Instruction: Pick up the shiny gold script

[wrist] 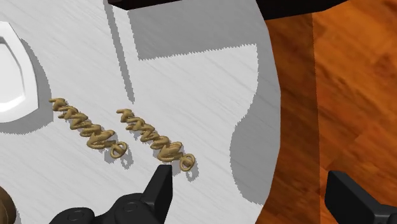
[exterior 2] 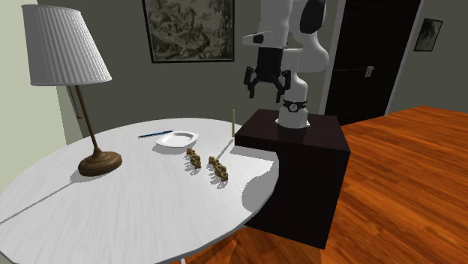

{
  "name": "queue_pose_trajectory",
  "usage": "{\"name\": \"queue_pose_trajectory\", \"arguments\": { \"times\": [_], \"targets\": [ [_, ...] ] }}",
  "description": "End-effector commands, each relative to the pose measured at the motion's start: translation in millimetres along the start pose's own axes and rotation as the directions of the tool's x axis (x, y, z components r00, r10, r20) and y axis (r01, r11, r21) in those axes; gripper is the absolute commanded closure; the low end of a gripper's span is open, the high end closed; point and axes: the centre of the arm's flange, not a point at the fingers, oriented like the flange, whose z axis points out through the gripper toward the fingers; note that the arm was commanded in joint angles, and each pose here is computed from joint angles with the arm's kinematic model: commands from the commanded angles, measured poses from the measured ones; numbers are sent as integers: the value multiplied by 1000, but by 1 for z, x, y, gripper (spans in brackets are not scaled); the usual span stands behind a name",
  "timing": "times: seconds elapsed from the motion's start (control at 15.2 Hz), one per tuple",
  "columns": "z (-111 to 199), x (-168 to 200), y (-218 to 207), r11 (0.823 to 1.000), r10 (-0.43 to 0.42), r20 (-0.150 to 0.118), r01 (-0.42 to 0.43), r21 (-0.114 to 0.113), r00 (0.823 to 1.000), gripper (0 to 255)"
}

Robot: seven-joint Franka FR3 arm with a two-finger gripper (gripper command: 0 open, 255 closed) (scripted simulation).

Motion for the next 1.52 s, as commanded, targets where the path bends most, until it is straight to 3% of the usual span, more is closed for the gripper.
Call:
{"name": "queue_pose_trajectory", "arguments": {
  "times": [0.0,1.19,1.45],
  "targets": [
    [27,9,8,1000,-8,0,8,-20,1000,0],
    [230,90,79,977,-66,15,68,-201,998,0],
    [247,90,79,977,-67,15,68,-202,998,0]
  ]
}}
